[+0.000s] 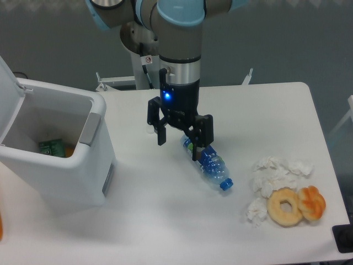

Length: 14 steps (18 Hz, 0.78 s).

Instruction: Close the trash can

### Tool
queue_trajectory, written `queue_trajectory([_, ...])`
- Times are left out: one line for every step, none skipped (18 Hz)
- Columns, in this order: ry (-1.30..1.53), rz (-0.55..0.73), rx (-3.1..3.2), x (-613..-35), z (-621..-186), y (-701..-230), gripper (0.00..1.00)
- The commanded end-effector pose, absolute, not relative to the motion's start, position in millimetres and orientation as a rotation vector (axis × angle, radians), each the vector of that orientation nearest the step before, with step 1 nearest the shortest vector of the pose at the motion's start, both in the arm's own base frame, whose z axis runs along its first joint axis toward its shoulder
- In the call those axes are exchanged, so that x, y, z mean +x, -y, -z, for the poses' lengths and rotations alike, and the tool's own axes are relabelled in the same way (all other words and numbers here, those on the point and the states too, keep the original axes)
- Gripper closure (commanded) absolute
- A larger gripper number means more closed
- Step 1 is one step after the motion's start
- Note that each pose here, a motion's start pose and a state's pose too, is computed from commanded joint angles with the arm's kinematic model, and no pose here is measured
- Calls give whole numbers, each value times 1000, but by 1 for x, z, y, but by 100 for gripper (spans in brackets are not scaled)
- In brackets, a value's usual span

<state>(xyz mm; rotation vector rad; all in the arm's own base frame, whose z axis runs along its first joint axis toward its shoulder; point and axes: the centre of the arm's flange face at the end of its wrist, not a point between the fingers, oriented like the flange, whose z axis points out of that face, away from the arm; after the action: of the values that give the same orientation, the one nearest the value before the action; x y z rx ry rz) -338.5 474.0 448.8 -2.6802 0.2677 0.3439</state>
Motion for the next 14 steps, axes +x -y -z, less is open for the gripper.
queue_trajectory([-262, -343, -2688, -338, -447, -473, 0])
queue_trajectory([-244, -345, -2693, -338, -448, -472, 0])
queue_trajectory([-212, -343, -2695, -336, -449, -471, 0])
queue_trajectory([-159, -328, -2694, -336, -449, -471, 0])
queue_trajectory([-103, -311, -2685, -335, -450, -471, 0])
queue_trajectory([-41, -291, -2678, -333, -451, -473, 0])
queue_trajectory([40, -276, -2663, -329, -457, -472, 0])
queue_trajectory([143, -259, -2644, -324, -464, -471, 0])
queue_trajectory([248, -240, -2624, -323, -468, -471, 0])
queue_trajectory([314, -219, -2601, -323, -472, -471, 0])
queue_trajectory([333, -184, -2572, -321, -478, -474, 0])
queue_trajectory([346, -135, -2540, -320, -482, -477, 0])
queue_trajectory([385, -87, -2509, -317, -486, -478, 0])
queue_trajectory([434, -61, -2476, -314, -495, -478, 0])
